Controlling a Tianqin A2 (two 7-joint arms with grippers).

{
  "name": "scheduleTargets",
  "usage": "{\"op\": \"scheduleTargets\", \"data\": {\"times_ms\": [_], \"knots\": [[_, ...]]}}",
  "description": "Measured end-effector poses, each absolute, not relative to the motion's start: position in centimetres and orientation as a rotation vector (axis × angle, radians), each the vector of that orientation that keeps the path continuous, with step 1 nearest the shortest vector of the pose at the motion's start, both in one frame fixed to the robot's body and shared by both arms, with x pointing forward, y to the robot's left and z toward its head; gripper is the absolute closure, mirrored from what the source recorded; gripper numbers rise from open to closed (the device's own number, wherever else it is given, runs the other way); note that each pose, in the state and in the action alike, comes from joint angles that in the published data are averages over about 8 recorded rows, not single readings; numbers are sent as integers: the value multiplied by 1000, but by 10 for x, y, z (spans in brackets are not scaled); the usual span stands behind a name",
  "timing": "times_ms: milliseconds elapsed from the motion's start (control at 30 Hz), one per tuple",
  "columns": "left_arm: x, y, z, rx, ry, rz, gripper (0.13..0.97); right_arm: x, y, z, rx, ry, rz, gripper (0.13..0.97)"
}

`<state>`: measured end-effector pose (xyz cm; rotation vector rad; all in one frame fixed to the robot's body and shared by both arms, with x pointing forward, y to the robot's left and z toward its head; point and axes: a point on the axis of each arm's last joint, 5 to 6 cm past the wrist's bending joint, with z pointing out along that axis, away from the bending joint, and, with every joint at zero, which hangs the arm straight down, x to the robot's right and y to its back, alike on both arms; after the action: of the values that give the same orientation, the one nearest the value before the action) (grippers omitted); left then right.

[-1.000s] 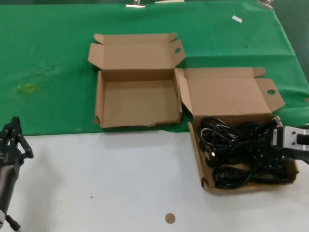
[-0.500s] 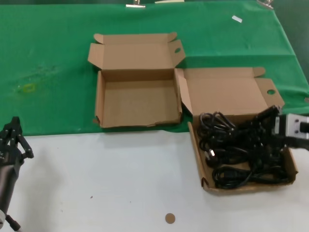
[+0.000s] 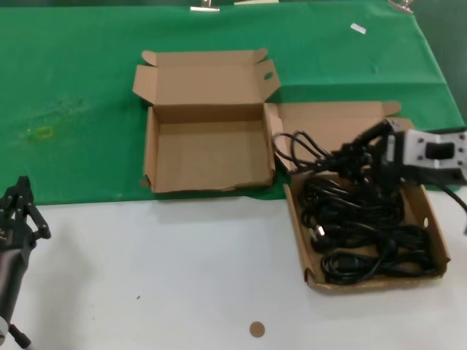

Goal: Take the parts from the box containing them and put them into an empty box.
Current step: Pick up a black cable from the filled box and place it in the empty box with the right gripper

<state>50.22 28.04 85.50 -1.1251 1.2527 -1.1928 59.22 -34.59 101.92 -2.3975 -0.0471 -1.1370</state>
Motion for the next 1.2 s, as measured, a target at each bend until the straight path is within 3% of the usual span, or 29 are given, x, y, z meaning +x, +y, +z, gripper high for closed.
{"op": "scheduleTargets", "data": {"times_ms": [800, 1200], "knots": [[502, 280, 855, -1125, 1253, -1193, 953, 666, -250, 1050, -2280, -165, -1149, 865], [502, 280, 855, -1125, 1253, -1193, 953, 694, -217, 1043, -2275, -195, -1132, 865]]}}
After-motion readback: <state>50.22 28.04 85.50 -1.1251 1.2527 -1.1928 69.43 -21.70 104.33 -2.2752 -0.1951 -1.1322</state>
